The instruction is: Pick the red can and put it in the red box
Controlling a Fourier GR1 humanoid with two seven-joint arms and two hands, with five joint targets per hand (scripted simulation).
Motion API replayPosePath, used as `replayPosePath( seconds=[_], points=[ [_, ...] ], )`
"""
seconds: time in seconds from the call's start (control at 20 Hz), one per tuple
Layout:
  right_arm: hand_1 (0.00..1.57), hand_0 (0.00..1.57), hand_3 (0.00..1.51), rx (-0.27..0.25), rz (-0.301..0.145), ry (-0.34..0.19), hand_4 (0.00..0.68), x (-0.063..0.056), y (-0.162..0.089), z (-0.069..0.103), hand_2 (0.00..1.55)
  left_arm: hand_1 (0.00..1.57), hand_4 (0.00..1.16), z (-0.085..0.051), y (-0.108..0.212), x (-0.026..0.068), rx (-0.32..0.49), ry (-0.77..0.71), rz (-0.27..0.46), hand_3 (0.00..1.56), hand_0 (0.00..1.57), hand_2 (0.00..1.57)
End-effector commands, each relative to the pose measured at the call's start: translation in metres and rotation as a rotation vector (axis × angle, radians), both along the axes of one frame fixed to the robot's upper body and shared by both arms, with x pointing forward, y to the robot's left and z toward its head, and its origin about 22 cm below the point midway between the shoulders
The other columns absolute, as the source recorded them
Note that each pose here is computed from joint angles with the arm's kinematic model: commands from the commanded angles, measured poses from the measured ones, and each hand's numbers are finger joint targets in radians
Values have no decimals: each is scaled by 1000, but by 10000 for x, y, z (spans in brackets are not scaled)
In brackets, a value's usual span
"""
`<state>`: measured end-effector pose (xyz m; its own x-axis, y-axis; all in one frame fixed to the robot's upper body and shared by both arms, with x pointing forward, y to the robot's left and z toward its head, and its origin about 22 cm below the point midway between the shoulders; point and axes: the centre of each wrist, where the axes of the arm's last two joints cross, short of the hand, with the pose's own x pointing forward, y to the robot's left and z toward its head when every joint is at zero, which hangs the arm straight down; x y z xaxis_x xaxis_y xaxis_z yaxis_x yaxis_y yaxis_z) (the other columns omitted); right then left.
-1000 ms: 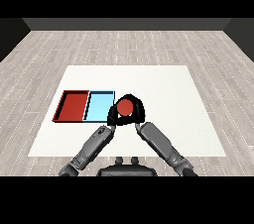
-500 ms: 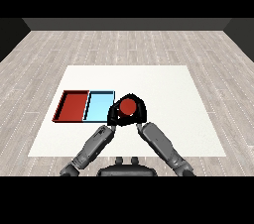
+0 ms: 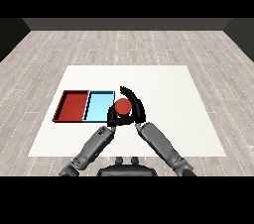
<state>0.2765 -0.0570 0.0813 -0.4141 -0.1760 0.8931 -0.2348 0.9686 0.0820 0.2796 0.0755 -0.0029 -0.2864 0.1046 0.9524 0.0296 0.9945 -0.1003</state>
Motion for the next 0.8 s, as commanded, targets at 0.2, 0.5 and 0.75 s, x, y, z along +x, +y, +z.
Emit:
replayPosePath(
  seconds=[0.2, 0.5, 0.75],
  points=[
    [0, 0, 0, 9, -37, 32, 0, 184, -29, 110, 0, 1571, 1134, 1, 0, -25, -5, -64, 4, 1494, 1571, 1571],
    [0, 0, 0, 29, -25, 33, 0, 131, -241, 59, 0, 1571, 1131, 70, 60, 2, -9, -19, 34, 1480, 1571, 1571],
    [0, 0, 0, 68, -48, 8, 0, -126, -518, 98, 0, 1571, 1132, 216, 52, 70, 22, -40, 44, 1460, 1571, 1561]
  ],
)
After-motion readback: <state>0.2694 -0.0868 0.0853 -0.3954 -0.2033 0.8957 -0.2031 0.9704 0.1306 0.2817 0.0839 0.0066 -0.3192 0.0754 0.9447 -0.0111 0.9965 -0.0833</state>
